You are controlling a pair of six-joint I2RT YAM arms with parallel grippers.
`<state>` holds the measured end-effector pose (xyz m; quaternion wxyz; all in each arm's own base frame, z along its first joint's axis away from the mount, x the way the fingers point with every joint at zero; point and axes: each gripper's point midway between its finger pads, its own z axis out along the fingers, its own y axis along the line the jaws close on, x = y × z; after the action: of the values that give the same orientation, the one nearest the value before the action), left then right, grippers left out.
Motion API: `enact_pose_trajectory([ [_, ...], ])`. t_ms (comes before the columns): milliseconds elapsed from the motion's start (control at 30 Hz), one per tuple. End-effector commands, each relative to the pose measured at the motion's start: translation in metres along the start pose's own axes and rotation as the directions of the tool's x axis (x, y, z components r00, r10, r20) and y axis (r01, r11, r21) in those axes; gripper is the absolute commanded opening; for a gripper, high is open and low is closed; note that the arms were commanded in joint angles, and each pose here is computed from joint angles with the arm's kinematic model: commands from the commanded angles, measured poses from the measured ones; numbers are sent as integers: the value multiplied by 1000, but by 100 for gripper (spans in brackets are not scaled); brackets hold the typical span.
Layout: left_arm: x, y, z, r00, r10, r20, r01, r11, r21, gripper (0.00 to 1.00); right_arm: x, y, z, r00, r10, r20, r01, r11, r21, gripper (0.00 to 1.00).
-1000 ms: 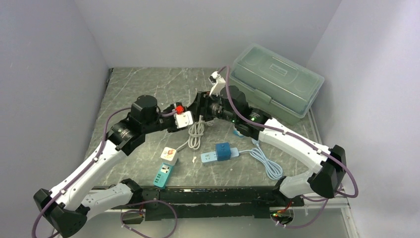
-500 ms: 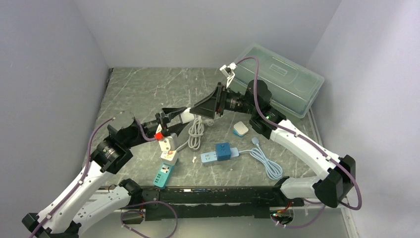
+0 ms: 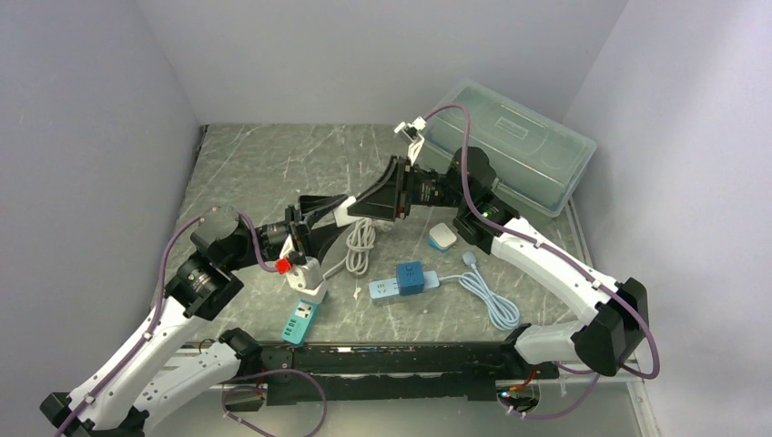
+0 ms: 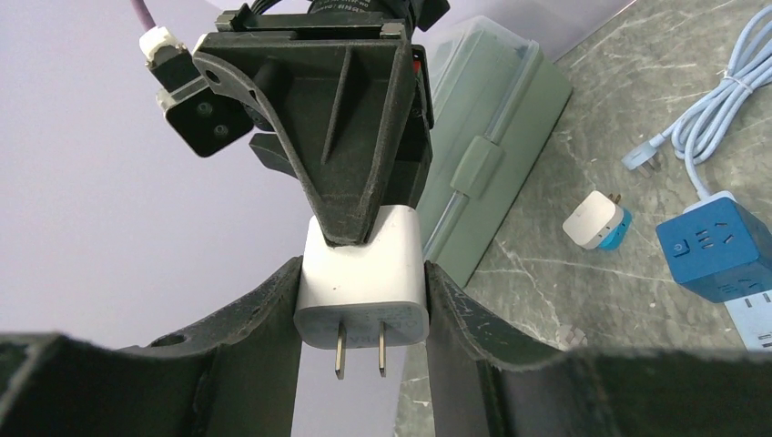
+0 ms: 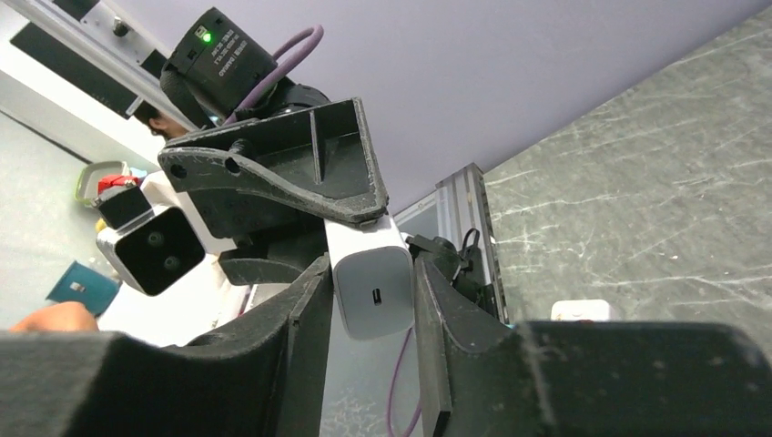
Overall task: Insert the plug
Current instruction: Pick up the plug from the center of the board, then insert the plug into the socket.
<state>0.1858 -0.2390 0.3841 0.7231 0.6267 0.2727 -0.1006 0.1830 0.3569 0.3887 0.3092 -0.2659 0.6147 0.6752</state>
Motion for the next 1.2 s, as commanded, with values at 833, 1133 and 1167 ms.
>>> enact_pose_trajectory([
  [833,108,-84,-102,529,-610,-590,485,788,-380,100,49,-164,-91,443,-306,-843,838,475,268,0],
  [1133,167,-109,-121,152,-789,-595,600,552,-579,100,75,-145,-73,322,-463,-826,879,470,79,0],
  [1167,175,-109,-123,108,-804,-585,607,519,-602,100,79,-144,-71,302,-478,-825,884,465,54,0],
])
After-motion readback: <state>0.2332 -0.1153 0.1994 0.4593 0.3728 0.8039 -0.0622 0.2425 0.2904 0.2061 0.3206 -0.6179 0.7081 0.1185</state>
